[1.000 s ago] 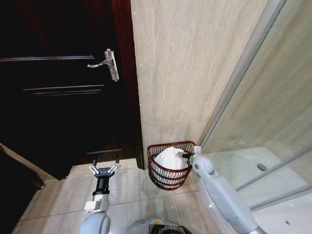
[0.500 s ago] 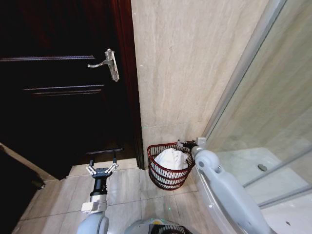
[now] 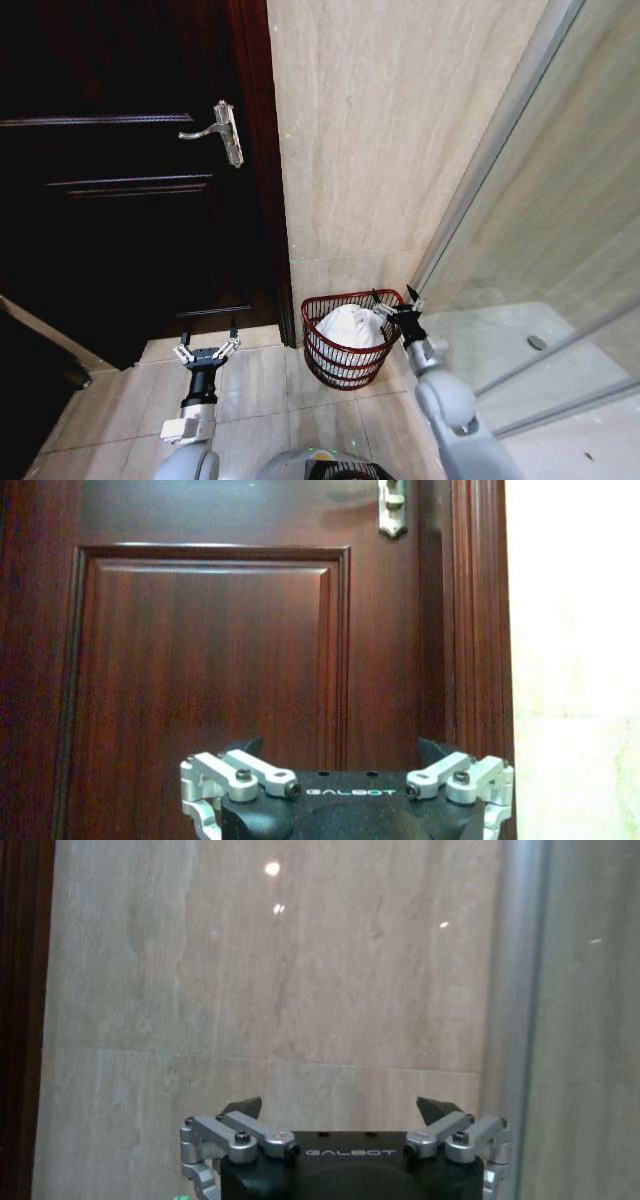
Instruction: Discard the used towel into the hamper.
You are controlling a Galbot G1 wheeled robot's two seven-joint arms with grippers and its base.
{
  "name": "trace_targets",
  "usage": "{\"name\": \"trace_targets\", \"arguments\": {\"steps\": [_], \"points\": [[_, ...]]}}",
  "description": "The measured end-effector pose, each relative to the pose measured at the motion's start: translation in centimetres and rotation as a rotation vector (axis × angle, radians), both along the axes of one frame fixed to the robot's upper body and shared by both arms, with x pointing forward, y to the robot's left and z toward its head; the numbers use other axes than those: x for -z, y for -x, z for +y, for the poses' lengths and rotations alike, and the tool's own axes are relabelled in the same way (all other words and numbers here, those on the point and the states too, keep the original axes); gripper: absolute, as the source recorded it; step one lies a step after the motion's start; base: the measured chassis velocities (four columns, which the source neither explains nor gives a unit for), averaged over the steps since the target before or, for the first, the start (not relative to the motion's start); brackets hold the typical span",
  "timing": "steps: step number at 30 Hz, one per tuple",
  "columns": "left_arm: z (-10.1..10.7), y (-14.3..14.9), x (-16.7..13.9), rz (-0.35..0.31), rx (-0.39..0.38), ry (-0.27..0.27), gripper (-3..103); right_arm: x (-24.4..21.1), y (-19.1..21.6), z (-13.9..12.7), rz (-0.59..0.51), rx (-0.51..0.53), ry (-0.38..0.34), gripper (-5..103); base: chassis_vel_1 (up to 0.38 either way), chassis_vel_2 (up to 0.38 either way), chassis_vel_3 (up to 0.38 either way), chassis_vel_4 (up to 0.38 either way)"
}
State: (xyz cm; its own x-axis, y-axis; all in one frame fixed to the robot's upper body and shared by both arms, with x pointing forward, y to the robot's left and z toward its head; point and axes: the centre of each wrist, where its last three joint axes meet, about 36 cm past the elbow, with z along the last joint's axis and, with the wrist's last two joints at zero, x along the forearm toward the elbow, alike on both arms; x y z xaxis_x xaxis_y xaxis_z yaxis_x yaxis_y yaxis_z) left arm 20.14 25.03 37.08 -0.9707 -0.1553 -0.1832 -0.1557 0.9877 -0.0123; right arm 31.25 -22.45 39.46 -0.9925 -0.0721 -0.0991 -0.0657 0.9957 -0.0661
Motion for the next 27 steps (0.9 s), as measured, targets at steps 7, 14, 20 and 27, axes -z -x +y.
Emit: {"name": "trace_targets", "arguments": {"steps": [7, 14, 20, 27], "points": [[0.2, 1.1, -0.4, 0.029, 0.006, 0.023, 100, 1.9, 3.1, -1.3, -0.016, 0.043, -0.014, 100, 0.000, 0.000, 0.000, 0.000], [0.1, 0.7, -0.8, 0.040, 0.016, 0.005, 100, 2.2, 4.4, -2.4, 0.000, 0.061, -0.012, 100, 0.000, 0.000, 0.000, 0.000], [-0.1, 0.5, -1.1, 0.042, 0.039, -0.006, 100, 1.7, 4.7, -2.8, 0.019, 0.094, -0.007, 100, 0.000, 0.000, 0.000, 0.000], [-0.1, 0.4, -1.5, 0.048, 0.056, -0.013, 100, 0.7, 6.1, -2.3, 0.047, 0.105, -0.028, 100, 0.000, 0.000, 0.000, 0.000]]}}
